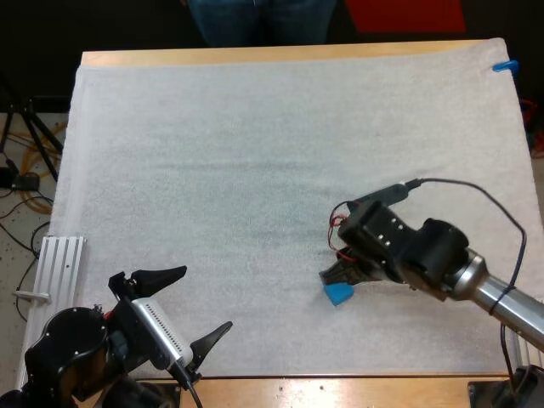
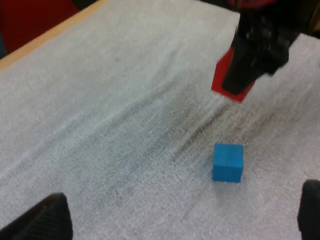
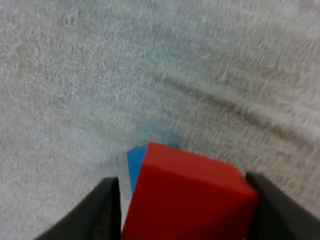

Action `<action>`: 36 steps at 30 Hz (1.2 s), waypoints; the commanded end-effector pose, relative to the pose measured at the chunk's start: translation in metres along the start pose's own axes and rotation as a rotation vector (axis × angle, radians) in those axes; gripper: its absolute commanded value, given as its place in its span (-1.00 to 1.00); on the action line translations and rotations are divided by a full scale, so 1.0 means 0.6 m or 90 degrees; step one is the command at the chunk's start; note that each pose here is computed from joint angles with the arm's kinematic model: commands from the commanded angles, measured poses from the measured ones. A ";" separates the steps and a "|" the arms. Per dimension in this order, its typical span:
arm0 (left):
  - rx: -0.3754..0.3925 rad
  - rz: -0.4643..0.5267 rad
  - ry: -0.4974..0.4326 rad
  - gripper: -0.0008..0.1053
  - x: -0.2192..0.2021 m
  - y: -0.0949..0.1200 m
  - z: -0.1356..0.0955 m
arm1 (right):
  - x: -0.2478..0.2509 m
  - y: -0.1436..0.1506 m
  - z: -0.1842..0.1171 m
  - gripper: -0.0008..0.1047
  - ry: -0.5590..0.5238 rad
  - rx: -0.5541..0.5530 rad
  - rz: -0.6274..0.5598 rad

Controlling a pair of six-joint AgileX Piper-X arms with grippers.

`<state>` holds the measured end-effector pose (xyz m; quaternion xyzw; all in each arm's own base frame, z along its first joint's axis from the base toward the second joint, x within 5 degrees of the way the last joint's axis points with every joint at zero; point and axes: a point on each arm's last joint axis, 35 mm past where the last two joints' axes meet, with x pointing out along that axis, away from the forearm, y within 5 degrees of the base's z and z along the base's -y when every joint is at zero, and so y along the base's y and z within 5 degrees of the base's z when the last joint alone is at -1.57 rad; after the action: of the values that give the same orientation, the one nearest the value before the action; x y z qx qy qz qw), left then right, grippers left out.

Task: Stack red cube on blue cube

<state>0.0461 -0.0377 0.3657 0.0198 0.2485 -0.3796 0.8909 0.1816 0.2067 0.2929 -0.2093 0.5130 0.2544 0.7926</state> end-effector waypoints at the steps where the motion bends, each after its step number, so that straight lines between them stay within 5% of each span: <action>1: -0.005 -0.005 -0.001 0.65 -0.002 -0.001 0.003 | 0.005 0.001 -0.003 -0.54 -0.007 0.015 0.012; 30: -0.005 -0.005 -0.001 0.65 -0.002 -0.001 0.003 | 0.135 0.024 -0.016 -0.54 0.094 -0.015 0.065; 36: -0.005 -0.005 -0.001 0.65 -0.002 -0.001 0.003 | 0.140 0.027 -0.013 -0.34 0.085 -0.025 0.064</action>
<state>0.0460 -0.0377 0.3656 0.0199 0.2489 -0.3796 0.8908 0.1951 0.2299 0.2101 -0.2137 0.5742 0.2829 0.7380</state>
